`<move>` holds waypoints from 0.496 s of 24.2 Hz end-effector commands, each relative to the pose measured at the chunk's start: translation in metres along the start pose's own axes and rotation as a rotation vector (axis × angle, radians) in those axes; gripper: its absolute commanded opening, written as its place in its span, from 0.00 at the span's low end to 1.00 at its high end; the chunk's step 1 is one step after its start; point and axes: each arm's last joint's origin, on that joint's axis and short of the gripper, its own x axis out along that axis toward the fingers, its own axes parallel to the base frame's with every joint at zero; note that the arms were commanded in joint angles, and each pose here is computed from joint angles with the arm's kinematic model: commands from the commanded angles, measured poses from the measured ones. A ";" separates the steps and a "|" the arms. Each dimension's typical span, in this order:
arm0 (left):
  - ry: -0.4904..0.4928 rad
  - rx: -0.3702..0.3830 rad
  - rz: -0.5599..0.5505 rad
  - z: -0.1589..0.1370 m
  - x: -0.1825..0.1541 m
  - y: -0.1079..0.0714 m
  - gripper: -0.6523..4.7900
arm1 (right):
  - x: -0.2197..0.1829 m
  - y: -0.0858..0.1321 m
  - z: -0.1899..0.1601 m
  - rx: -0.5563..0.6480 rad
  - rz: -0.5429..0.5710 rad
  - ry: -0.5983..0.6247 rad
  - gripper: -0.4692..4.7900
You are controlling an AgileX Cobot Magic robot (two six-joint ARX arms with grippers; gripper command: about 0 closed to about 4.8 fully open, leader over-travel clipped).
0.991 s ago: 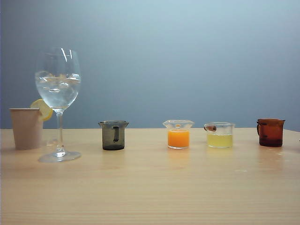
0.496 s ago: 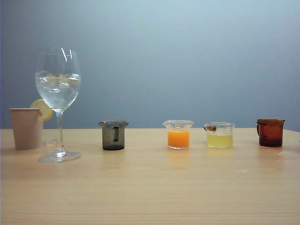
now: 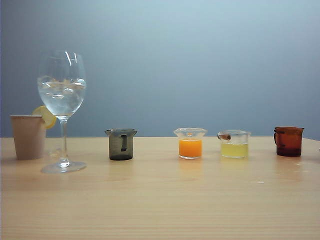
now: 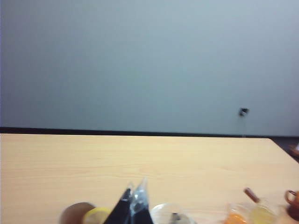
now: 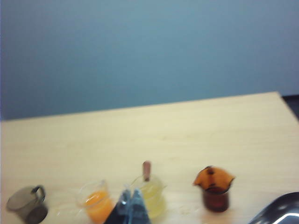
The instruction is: Pick up the second measuring cup from the left, pour the orange juice inside into the goblet, and finally put the measuring cup back in its original place.
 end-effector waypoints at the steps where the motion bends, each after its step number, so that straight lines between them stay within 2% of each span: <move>1: 0.006 -0.001 -0.042 0.005 0.009 -0.004 0.11 | 0.012 0.018 -0.001 -0.004 0.014 -0.022 0.08; 4: 0.076 0.033 -0.110 -0.003 0.023 -0.013 0.11 | 0.038 0.051 -0.015 -0.025 0.084 0.005 0.08; 8: 0.123 0.044 -0.148 -0.009 0.034 -0.027 0.11 | 0.064 0.070 -0.039 -0.037 0.140 0.039 0.08; 11: 0.158 0.074 -0.225 -0.014 0.041 -0.039 0.11 | 0.080 0.083 -0.059 -0.051 0.163 0.083 0.08; 12: 0.187 0.082 -0.283 -0.019 0.047 -0.048 0.11 | 0.091 0.090 -0.072 -0.062 0.159 0.108 0.08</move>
